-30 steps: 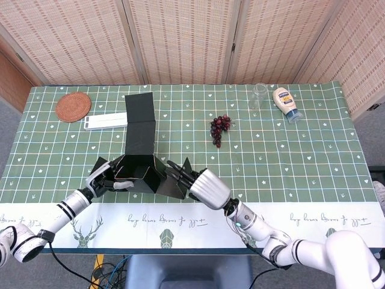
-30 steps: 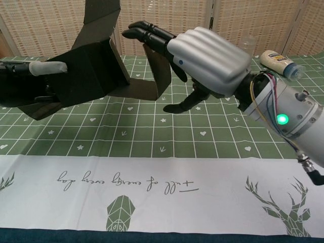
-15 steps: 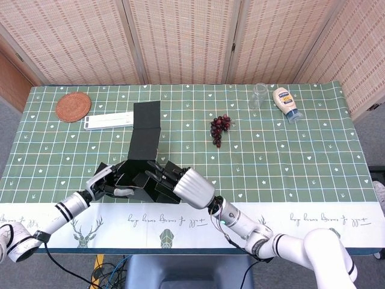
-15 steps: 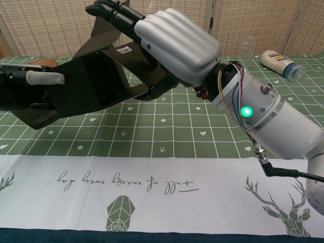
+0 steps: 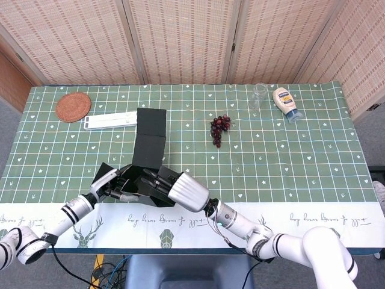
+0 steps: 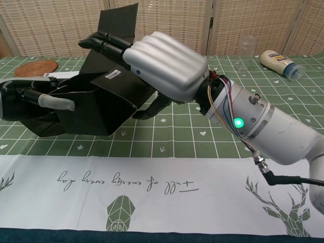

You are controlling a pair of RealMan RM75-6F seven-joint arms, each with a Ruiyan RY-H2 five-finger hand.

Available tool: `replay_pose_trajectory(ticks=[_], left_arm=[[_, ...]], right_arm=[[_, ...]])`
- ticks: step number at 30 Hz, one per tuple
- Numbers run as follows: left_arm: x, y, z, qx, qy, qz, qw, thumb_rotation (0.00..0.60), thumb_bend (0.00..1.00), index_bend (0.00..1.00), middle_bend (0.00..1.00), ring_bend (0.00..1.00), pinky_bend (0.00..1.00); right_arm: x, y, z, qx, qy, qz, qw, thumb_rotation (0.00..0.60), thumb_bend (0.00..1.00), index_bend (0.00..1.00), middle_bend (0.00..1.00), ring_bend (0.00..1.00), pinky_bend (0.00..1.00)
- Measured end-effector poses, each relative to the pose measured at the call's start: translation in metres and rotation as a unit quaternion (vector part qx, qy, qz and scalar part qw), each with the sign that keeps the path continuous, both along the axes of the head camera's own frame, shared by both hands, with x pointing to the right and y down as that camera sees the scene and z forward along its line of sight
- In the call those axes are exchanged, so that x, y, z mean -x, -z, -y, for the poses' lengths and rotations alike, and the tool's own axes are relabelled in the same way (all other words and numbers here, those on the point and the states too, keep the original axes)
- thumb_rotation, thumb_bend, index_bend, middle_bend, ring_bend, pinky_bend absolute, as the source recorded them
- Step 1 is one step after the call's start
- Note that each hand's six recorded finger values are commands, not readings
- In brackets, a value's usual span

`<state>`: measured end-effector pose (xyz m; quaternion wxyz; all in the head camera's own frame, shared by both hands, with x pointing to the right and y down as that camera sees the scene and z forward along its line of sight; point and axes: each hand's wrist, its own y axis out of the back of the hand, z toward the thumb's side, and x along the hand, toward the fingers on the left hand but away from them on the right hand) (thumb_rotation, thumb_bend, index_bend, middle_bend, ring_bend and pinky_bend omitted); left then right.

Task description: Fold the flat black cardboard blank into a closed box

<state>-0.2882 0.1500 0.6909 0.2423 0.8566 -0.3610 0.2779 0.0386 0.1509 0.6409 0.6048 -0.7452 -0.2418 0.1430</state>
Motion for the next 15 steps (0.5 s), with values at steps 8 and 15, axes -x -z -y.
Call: replay_pose_trajectory(ticks=[8, 15], left_arm=[[-0.006, -0.012, -0.012, -0.033, -0.036, 0.029, 0.9984, 0.600, 0.14, 0.15, 0.18, 0.76, 0.90], [-0.016, -0.022, -0.022, -0.063, -0.071, 0.051, 0.9942, 0.600, 0.14, 0.15, 0.18, 0.76, 0.90]], right_arm=[[0.001, -0.016, -0.013, 0.004, 0.020, -0.025, 0.9995, 0.600, 0.08, 0.00, 0.06, 0.70, 1.00], [0.001, -0.026, -0.021, 0.008, 0.032, -0.037, 0.9988, 0.600, 0.16, 0.00, 0.07, 0.70, 1.00]])
